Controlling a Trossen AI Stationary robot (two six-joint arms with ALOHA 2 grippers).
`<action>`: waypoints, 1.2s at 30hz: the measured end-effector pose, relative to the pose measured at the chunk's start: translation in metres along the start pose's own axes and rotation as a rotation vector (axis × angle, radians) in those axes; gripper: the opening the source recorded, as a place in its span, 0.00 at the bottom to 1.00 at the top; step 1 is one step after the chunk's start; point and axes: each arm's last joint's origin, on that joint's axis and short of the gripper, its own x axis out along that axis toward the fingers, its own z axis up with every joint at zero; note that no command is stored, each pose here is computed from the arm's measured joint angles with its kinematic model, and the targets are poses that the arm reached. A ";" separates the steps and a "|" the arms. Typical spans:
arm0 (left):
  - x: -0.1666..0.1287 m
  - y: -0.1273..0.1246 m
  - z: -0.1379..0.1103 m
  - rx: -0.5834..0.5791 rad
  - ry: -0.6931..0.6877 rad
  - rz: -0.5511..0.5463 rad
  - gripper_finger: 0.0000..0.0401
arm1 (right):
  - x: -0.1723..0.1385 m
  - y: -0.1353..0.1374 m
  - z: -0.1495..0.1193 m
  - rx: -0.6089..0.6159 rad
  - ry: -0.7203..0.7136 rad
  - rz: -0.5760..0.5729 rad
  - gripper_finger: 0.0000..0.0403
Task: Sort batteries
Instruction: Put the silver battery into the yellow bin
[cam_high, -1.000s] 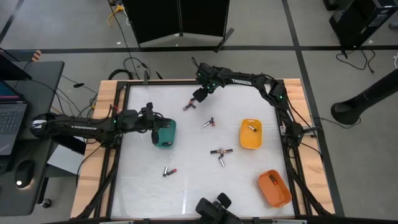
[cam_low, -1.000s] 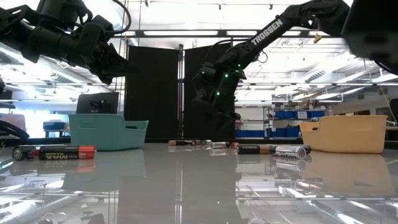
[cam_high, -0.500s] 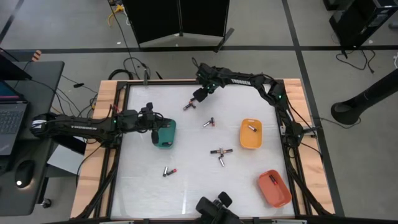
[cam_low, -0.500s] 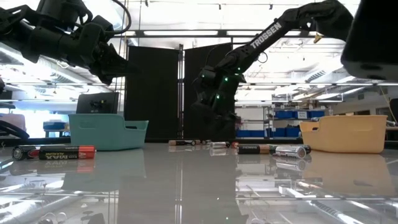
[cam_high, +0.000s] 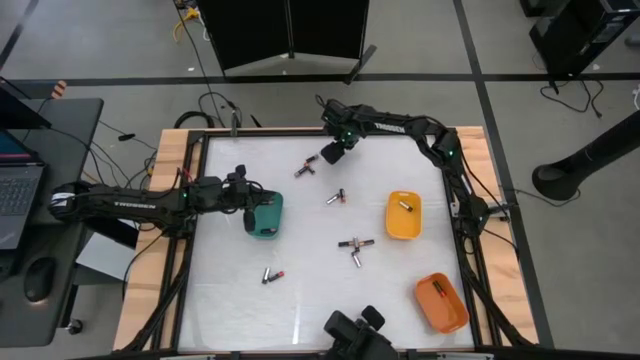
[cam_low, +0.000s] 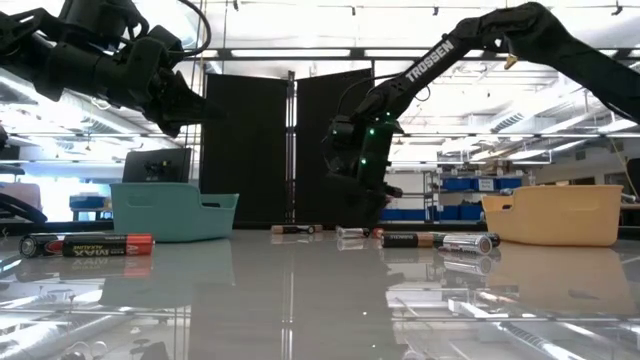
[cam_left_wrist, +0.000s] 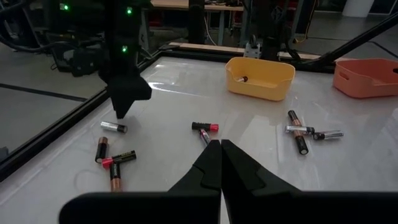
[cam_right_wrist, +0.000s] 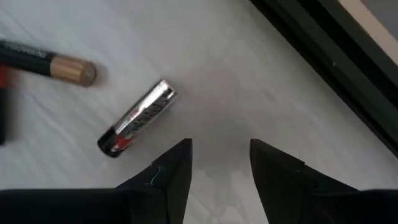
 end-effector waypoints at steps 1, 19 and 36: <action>0.000 0.000 0.000 0.000 0.001 0.000 0.02 | -0.002 0.000 -0.001 0.000 0.007 -0.001 0.43; 0.000 0.000 -0.001 -0.002 0.009 0.000 0.02 | -0.011 0.008 0.002 0.111 -0.032 0.065 0.47; 0.000 0.000 -0.001 -0.002 0.015 0.000 0.02 | 0.004 0.005 -0.001 0.077 -0.010 -0.010 0.33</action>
